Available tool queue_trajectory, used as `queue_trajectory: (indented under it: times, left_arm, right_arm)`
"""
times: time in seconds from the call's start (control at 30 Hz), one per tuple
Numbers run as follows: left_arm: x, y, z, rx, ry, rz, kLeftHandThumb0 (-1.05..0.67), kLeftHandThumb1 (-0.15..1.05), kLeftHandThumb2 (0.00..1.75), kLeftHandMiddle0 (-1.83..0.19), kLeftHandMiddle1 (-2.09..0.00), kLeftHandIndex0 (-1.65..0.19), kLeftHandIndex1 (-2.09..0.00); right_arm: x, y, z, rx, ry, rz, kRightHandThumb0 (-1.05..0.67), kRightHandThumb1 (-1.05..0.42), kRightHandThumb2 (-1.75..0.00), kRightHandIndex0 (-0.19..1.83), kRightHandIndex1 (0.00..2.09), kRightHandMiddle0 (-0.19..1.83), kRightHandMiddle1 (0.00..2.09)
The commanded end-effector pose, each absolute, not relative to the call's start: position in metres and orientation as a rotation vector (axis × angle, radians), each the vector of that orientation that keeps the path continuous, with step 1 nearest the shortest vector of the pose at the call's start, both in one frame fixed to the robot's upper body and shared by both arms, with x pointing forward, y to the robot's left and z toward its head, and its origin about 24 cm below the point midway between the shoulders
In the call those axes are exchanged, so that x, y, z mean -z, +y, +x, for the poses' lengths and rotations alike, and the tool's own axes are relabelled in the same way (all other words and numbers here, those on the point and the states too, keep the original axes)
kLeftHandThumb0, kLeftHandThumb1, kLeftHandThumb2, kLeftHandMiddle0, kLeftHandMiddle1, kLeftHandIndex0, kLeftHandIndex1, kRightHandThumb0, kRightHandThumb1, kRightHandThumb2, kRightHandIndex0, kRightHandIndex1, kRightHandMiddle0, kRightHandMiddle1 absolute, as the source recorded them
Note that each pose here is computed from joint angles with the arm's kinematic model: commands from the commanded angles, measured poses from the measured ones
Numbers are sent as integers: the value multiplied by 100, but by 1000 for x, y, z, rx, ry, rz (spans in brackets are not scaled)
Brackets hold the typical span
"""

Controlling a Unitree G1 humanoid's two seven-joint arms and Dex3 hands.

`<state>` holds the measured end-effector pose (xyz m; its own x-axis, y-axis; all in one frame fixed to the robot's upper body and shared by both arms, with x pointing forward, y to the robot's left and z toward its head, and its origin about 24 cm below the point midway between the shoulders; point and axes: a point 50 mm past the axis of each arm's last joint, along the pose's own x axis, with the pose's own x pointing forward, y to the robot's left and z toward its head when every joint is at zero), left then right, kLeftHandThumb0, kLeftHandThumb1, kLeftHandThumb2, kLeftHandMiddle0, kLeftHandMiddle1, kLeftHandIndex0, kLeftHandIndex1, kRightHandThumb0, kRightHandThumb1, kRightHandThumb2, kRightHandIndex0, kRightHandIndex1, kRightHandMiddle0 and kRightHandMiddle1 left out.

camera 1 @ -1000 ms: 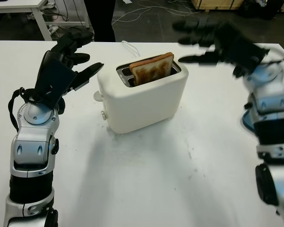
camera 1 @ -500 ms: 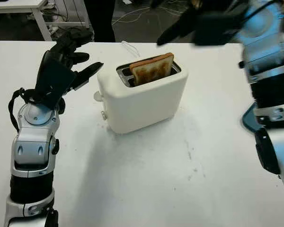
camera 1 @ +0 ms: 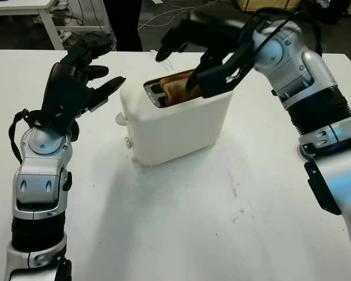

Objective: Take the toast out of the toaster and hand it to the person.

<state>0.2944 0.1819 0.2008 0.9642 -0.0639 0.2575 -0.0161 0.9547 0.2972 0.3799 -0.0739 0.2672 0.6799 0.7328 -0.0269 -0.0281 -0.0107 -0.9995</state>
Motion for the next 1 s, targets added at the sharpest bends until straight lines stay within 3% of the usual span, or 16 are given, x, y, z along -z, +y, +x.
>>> queue_trajectory:
  times: [0.0,0.23,0.4,0.67,0.7,0.83,0.97]
  left_arm:
    - [-204,183,294,21,-280,312,-39,90,5,-6,-104,-24,-58]
    - [-203,183,293,19,-282,305,-39,91,5,-6,-104,-23,-58]
    - [-203,184,294,17,-289,312,-40,91,5,-6,-104,-23,-59]
    - [-202,184,293,13,-292,306,-40,91,4,-6,-104,-23,-60]
    - [-202,184,293,13,-292,305,-40,91,4,-6,-104,-23,-60]
    - [-202,184,293,10,-294,297,-41,91,4,-6,-105,-23,-60]
    - [-201,184,293,6,-292,307,-41,91,4,-6,-105,-23,-61]
  right_arm:
    - [-267,-72,380,-667,-633,-1503,-63,-64,-1,46,101,78,8]
    - [-258,-75,382,-688,-612,-1525,-61,-67,-1,48,125,82,9]
    - [-249,-76,381,-718,-586,-1537,-61,-68,0,46,108,85,9]
    - [-238,-79,380,-760,-504,-1557,-51,-68,0,59,103,101,16]
    - [-236,-79,380,-764,-499,-1559,-49,-68,0,60,113,105,23]
    - [-226,-80,380,-786,-468,-1544,-45,-69,0,67,154,75,124]
    - [-214,-82,379,-793,-485,-1550,-45,-70,0,85,165,71,151]
